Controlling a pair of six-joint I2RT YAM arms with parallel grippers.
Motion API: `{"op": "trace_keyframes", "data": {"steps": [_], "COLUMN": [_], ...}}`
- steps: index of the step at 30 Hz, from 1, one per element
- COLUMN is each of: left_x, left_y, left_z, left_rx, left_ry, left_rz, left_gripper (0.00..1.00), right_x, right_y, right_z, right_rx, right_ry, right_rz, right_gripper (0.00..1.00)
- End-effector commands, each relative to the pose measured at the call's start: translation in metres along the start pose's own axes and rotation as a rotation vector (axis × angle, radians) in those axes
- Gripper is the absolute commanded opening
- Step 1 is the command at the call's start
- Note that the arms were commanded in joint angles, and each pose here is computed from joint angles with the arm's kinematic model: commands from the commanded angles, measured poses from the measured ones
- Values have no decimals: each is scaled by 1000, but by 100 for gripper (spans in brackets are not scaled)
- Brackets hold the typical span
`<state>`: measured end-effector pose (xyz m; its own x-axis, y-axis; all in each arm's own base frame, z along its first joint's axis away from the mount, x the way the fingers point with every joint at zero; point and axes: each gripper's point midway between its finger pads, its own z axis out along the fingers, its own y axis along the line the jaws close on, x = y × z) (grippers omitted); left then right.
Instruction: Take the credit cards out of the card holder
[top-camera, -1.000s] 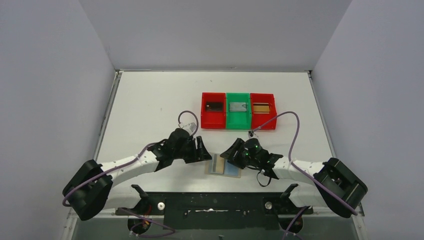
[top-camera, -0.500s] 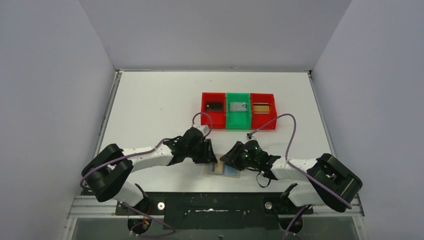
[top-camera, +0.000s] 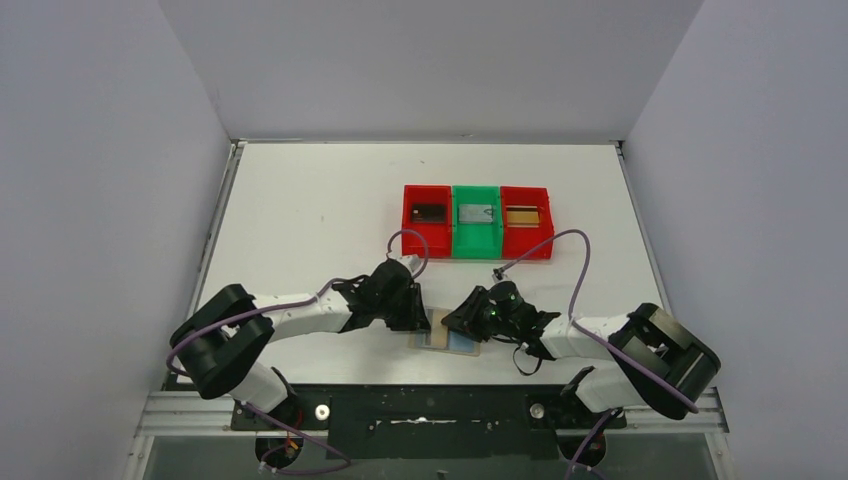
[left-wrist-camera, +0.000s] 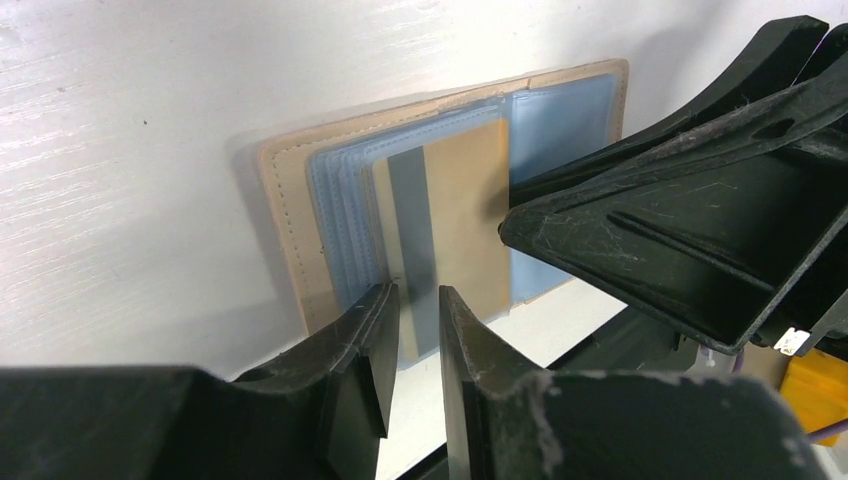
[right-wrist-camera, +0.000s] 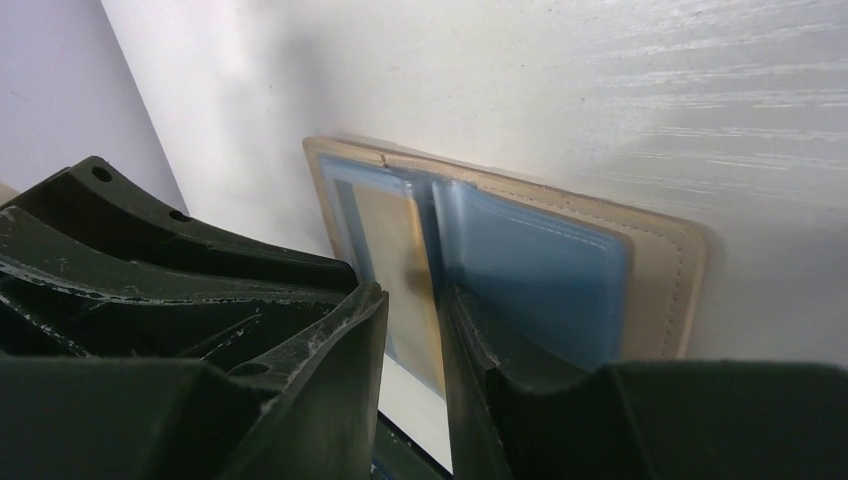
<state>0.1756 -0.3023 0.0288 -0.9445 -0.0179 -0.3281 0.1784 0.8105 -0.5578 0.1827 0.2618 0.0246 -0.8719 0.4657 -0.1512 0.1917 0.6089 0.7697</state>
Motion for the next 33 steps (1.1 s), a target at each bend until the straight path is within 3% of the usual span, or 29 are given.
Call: {"op": "trace_keyframes", "data": {"steps": [1,6,12,24,28,30,33], "left_x": [11,14,13,12,11,11,9], "left_y": [16,27,33,35,32,30,25], "left_z": [3,3,2,2,3,2,2], "left_rx": [-78,-128,-169,-196,-186,-178,-153], "left_ry": [20,20,15,13,16,13,6], "left_rz": [13,1,9,9,13,15,17], "left_gripper": [21,17,10,3,2,2,2], "right_x": [-2,-3,-5,-16,-14,-14,-13], "right_y": [8,8,10,-3,0,0,5], "right_z": [2,2,3,-9,-7,-7,-5], "right_rx": [-30,-20,-16,42,32,34,10], "right_ry": [-1,-5,-4,-71,-59,-55,-43], "right_rz": [-6,-10,-22,-11,-21,-22,-30], "right_gripper": [27,19,0,0,8,23,31]}}
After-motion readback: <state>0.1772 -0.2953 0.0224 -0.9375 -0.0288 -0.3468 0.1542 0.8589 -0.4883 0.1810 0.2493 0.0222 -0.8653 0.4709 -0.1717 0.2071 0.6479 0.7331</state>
